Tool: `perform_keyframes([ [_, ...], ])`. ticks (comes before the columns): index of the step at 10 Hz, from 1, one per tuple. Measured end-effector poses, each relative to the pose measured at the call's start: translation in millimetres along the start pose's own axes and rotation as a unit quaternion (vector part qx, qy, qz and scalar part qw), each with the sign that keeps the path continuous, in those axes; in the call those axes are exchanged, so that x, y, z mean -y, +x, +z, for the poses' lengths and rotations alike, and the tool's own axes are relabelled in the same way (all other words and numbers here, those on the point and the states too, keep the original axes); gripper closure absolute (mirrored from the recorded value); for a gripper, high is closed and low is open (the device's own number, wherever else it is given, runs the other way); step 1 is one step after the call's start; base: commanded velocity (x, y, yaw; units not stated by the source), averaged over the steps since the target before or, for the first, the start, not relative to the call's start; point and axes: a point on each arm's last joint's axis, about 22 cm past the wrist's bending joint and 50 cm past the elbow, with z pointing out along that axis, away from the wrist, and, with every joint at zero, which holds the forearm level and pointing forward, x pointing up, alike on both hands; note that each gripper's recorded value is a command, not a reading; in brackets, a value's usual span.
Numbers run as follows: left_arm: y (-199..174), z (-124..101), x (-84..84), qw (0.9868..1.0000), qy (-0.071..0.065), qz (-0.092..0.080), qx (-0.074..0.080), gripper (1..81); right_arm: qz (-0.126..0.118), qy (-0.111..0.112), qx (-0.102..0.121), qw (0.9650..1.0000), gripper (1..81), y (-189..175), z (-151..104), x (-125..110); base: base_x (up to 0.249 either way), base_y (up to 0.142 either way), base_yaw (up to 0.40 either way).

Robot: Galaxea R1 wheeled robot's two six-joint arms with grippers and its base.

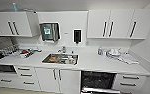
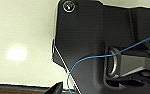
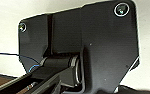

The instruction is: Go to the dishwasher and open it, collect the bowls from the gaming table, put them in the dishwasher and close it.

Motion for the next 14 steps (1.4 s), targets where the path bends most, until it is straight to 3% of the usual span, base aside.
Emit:
perform_keyframes([
  [1, -0.9, 0.1, 1.1, 0.9999, 0.004, -0.008, 0.004, 1.0, 0.002, 0.001, 0.006, 1.0, 1.0, -8.7, 2.6, 3.0, 0.0, 0.0, 0.0],
  [3, 4.7, 0.0, -0.1, 1.0, 0.002, 0.002, 0.004, 1.0, 0.003, -0.001, 0.007, 1.0, 1.0, -11.9, 4.3, 4.5, 0.0, 0.0, 0.0],
  [9, 11.6, 0.1, -8.4, 0.9999, -0.01, -0.004, 0.011, 1.0, 0.005, -0.013, 0.005, 0.9999, 1.0, -13.5, 4.9, -4.6, 0.0, 0.0, 0.0],
  [12, 33.1, 0.5, -24.4, 0.9993, -0.029, -0.022, -0.005, 1.0, 0.015, -0.014, 0.0, 0.9998, 1.0, -32.1, 10.2, -5.1, 0.0, 0.0, 0.0],
  [14, 42.6, 0.0, -25.0, 0.9992, -0.03, -0.024, -0.014, 1.0, 0.017, -0.037, -0.017, 0.999, 1.0, -39.1, 11.0, -23.4, 0.0, 0.0, 0.0],
])
